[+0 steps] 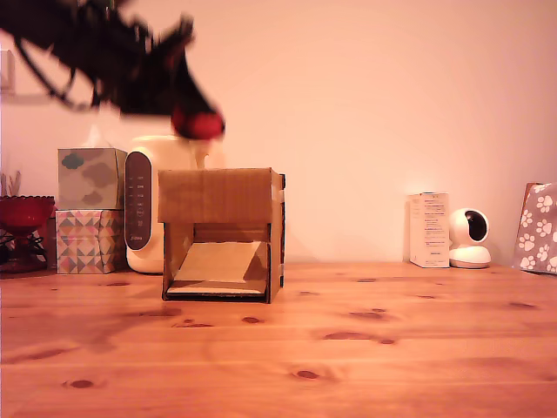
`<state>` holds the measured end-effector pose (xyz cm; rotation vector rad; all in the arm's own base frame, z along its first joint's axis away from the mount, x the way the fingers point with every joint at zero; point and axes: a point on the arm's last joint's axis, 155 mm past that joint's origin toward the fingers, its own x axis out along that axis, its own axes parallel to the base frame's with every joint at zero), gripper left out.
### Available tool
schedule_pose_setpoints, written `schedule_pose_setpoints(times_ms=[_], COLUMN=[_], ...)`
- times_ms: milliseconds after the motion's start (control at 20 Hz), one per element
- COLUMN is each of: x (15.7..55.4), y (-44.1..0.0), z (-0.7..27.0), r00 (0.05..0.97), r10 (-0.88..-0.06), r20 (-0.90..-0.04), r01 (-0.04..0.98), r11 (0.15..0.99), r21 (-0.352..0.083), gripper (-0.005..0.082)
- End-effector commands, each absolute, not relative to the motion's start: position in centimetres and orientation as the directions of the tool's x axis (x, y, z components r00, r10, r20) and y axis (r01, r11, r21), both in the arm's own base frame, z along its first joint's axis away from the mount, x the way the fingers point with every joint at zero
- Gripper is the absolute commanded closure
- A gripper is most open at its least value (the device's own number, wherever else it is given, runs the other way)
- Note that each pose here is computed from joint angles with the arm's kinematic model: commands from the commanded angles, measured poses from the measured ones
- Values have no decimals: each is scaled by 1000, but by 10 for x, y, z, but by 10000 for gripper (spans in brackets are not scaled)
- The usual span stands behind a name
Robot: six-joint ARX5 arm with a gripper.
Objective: Drop the footbag into the cardboard dice tower
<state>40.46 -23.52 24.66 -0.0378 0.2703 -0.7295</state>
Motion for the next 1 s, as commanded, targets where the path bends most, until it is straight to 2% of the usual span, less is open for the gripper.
schedule_pose_setpoints(times_ms=[0,100,300,750,950], x=[412,420,434,492,520], y=[-235,-232,-227,-232,-231], z=[249,263,275,264,250], r00=[735,766,804,823,827], r10=[-650,-630,-593,-565,-549], r20=[-192,-131,-55,-65,-122], r01=[647,628,592,566,550], r11=[757,776,805,825,835], r21=[-87,-56,-23,-7,-22], gripper=[626,626,624,624,624])
